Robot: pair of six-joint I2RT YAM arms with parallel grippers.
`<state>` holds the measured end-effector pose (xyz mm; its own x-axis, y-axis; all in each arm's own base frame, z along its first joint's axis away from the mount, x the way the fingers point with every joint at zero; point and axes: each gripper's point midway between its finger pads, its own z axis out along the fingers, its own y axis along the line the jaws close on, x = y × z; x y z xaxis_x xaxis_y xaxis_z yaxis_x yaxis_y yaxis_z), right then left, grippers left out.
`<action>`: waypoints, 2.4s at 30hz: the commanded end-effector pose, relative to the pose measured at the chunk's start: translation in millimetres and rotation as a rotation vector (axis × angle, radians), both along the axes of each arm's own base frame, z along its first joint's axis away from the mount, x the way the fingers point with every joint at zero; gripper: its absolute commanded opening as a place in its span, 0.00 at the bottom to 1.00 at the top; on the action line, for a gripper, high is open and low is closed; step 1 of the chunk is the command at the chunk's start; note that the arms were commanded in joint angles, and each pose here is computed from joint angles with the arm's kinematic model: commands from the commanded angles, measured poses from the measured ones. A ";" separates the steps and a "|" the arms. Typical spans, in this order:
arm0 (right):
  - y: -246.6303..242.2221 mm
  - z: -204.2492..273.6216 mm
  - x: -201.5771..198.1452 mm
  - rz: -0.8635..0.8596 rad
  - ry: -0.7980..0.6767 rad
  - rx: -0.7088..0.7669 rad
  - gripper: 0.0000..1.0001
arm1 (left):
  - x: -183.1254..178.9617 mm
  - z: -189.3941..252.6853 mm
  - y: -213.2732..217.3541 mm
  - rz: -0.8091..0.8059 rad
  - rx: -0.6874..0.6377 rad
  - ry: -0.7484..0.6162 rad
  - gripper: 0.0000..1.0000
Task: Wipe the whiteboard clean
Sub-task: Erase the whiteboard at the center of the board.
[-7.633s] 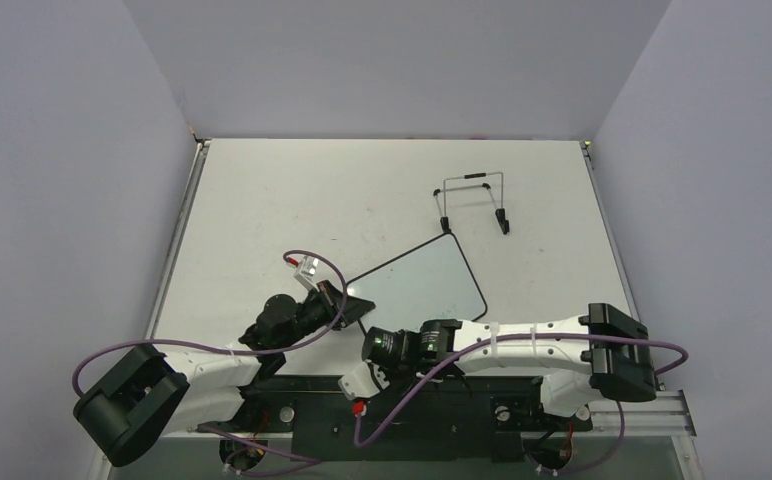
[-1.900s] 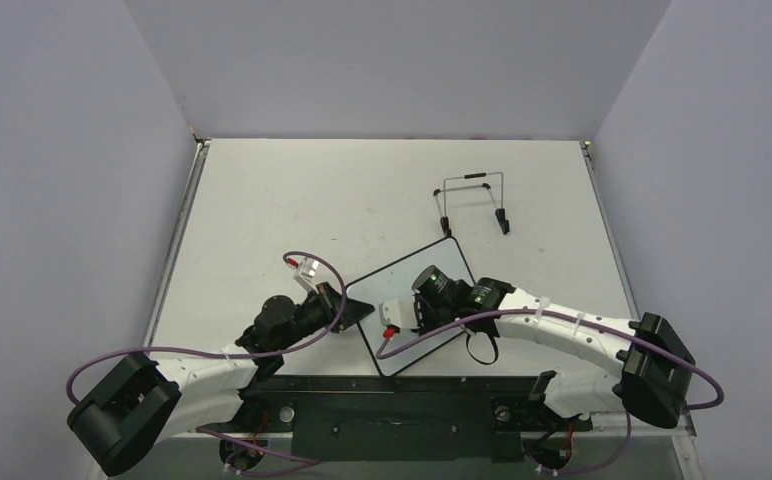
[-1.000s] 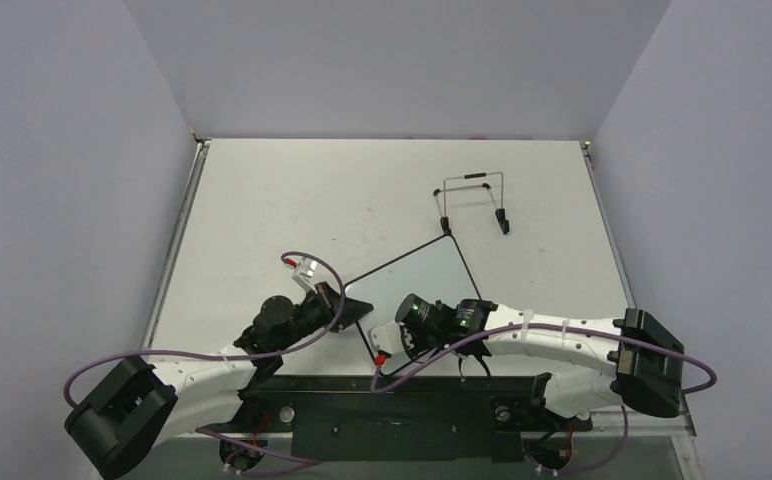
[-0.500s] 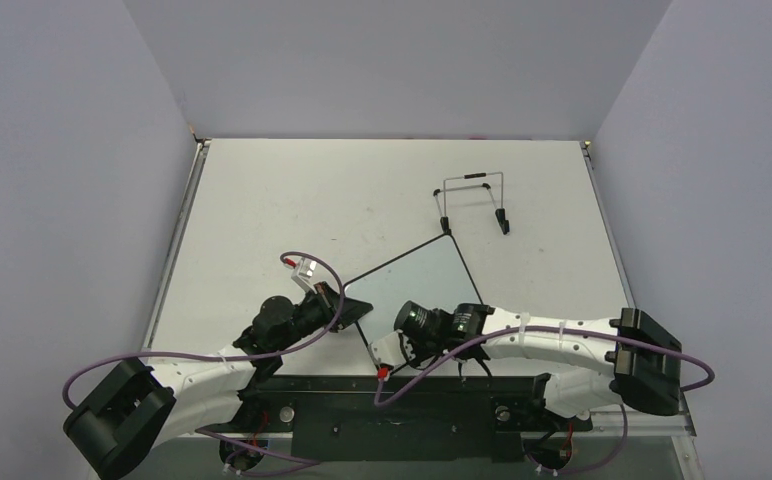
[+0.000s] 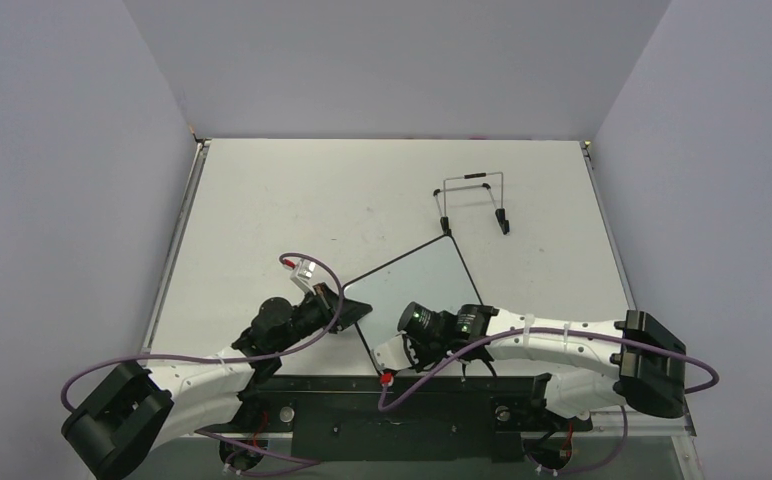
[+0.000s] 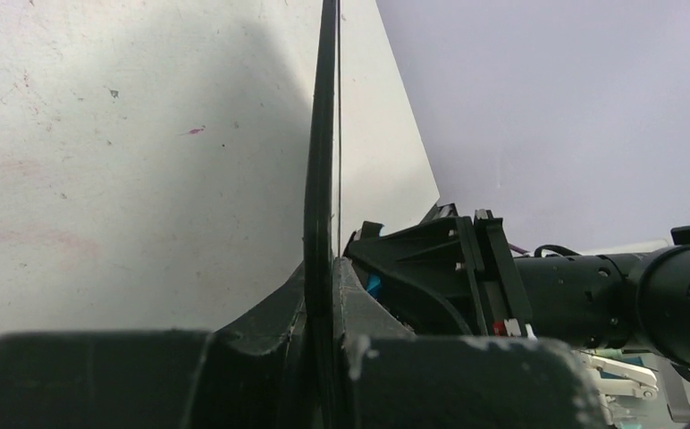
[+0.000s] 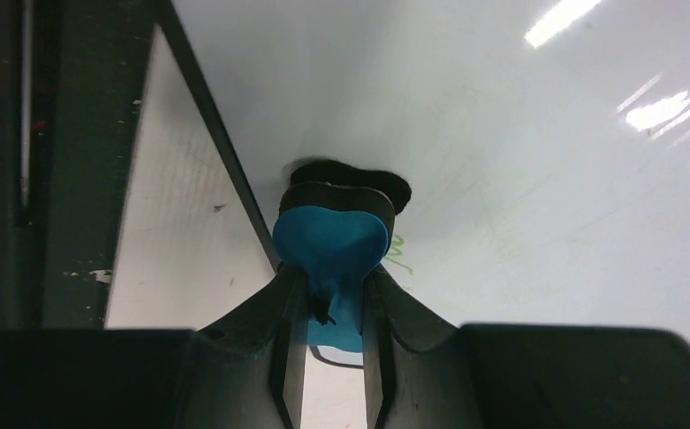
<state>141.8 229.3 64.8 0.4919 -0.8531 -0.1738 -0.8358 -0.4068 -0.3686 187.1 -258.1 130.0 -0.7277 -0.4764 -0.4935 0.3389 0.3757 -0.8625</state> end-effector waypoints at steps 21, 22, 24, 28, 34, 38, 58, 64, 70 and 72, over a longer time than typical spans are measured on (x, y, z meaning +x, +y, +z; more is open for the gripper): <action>3.5 27.2 35.5 -0.179 0.014 0.137 0.00 | 4.2 51.8 -7.2 -0.015 -0.132 -0.132 0.00; -0.7 31.9 41.4 -0.214 0.032 0.164 0.00 | 4.3 51.5 -7.2 -0.015 -0.131 -0.131 0.00; -1.8 39.6 41.6 -0.217 0.053 0.197 0.00 | 4.7 50.8 -7.4 -0.017 -0.130 -0.130 0.00; -3.1 33.6 30.7 -0.179 0.081 0.190 0.00 | 4.6 50.3 -7.5 -0.018 -0.136 -0.128 0.00; 7.9 11.9 -7.4 -0.023 0.126 0.093 0.00 | 4.8 52.2 -6.9 -0.015 -0.143 -0.130 0.00; 13.4 6.6 -11.8 0.009 0.108 0.055 0.00 | 4.7 52.8 -6.2 -0.011 -0.142 -0.129 0.00; 5.9 -3.5 -14.3 -0.019 0.165 0.052 0.00 | 6.1 53.0 -3.4 -0.008 -0.139 -0.138 0.00; -4.0 1.2 31.9 -0.209 0.042 0.080 0.00 | 6.1 52.6 -3.7 -0.011 -0.135 -0.137 0.00; -9.9 6.2 40.0 -0.271 0.058 0.125 0.00 | 5.8 52.3 -5.3 -0.020 -0.140 -0.137 0.00; -7.2 2.2 24.0 -0.209 0.116 0.114 0.00 | 5.5 52.1 -5.2 -0.021 -0.140 -0.138 0.00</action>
<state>180.6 212.2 65.8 0.2399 -0.9346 -0.2628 -0.9321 -0.1460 -0.3315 192.1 -254.7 127.8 -0.7219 -0.4867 -0.4919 0.3298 0.3828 -0.8629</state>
